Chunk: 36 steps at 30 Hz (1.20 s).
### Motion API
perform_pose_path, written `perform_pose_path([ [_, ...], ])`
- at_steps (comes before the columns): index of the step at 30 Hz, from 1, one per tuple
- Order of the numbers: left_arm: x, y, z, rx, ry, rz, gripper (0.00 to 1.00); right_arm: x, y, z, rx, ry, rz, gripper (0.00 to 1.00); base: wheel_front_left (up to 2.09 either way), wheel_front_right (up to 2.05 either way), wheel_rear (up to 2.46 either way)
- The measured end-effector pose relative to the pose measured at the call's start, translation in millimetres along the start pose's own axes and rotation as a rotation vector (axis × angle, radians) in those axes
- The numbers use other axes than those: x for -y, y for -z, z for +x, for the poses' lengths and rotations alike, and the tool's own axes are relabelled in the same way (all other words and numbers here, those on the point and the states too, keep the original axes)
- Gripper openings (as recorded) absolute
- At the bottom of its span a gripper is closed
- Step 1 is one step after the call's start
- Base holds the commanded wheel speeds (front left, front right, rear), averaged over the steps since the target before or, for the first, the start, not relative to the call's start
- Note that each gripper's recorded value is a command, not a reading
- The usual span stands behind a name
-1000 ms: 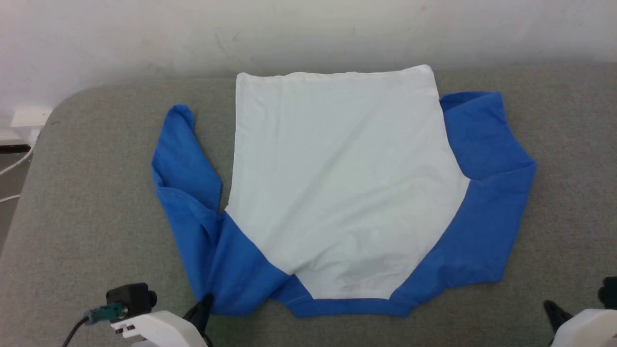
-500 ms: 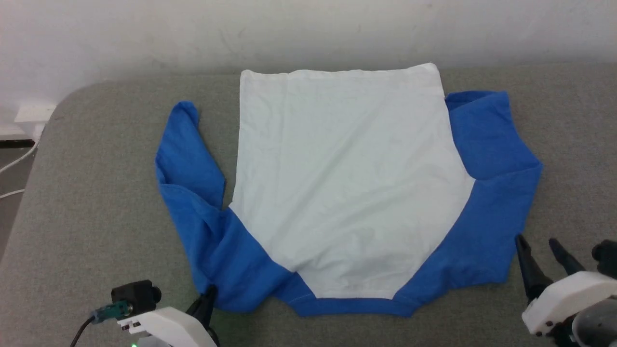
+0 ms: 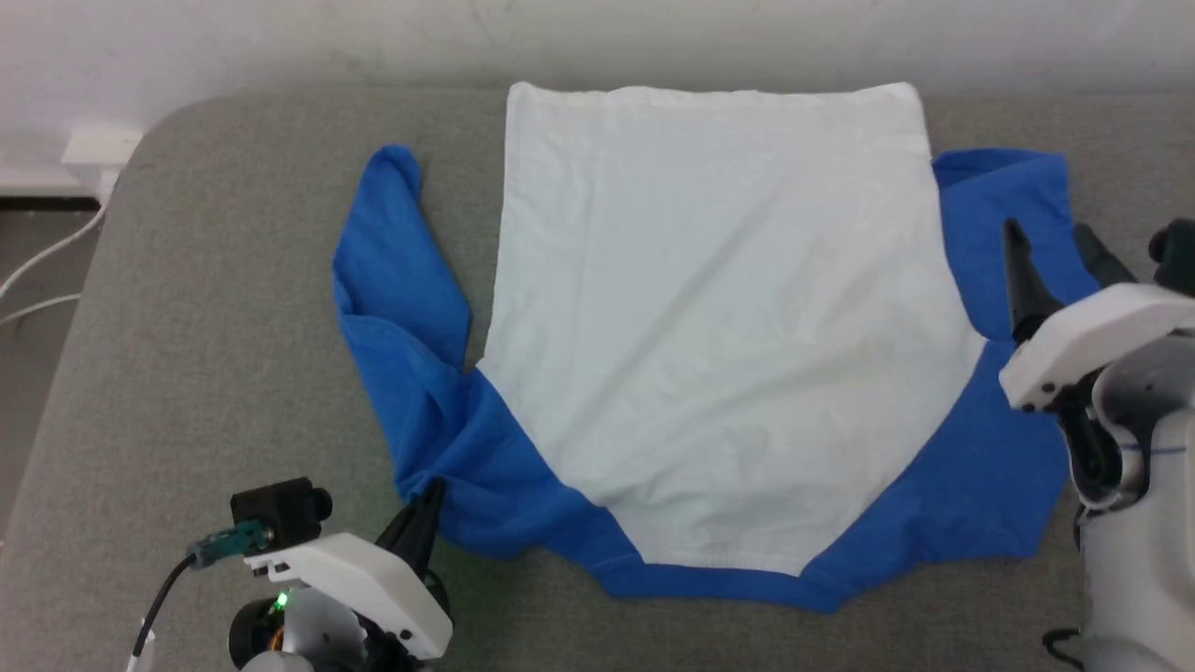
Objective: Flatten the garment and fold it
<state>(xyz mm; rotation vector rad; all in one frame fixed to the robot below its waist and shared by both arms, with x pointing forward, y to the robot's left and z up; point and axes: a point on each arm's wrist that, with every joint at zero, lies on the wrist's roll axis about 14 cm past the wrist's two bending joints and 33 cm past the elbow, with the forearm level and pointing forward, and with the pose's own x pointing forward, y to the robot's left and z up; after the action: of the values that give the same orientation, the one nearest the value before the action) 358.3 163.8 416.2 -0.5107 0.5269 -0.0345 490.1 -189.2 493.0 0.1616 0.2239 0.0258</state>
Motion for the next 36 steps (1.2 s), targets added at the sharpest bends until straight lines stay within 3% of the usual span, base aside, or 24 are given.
perform_pose_path([
  [9, -14, 8, 1, -0.004, -0.043, -0.028, 0.00, -20, 16, 31, -0.032, -0.038, -0.015, 1.00, 0.00, 0.00, 0.00],
  [17, -12, 10, -2, 0.005, -0.042, -0.029, 0.00, -6, 31, -3, -0.036, -0.016, 0.021, 1.00, 0.00, 0.00, 0.00],
  [18, -11, 9, -2, 0.006, -0.038, -0.028, 0.22, -3, 34, -10, -0.044, -0.010, 0.027, 1.00, 0.00, 0.00, 0.00],
  [21, -7, 9, -4, 0.009, -0.024, -0.026, 0.00, 8, 49, -34, -0.079, 0.010, 0.060, 1.00, 0.00, 0.00, 0.00],
  [29, 1, 12, -8, -0.005, 0.000, -0.012, 0.00, 22, 106, -107, -0.257, 0.041, 0.156, 1.00, 0.00, 0.00, 0.00],
  [36, 5, 9, -7, -0.001, 0.011, 0.002, 0.00, 19, 132, -140, -0.346, 0.039, 0.220, 1.00, 0.00, 0.00, 0.00],
])
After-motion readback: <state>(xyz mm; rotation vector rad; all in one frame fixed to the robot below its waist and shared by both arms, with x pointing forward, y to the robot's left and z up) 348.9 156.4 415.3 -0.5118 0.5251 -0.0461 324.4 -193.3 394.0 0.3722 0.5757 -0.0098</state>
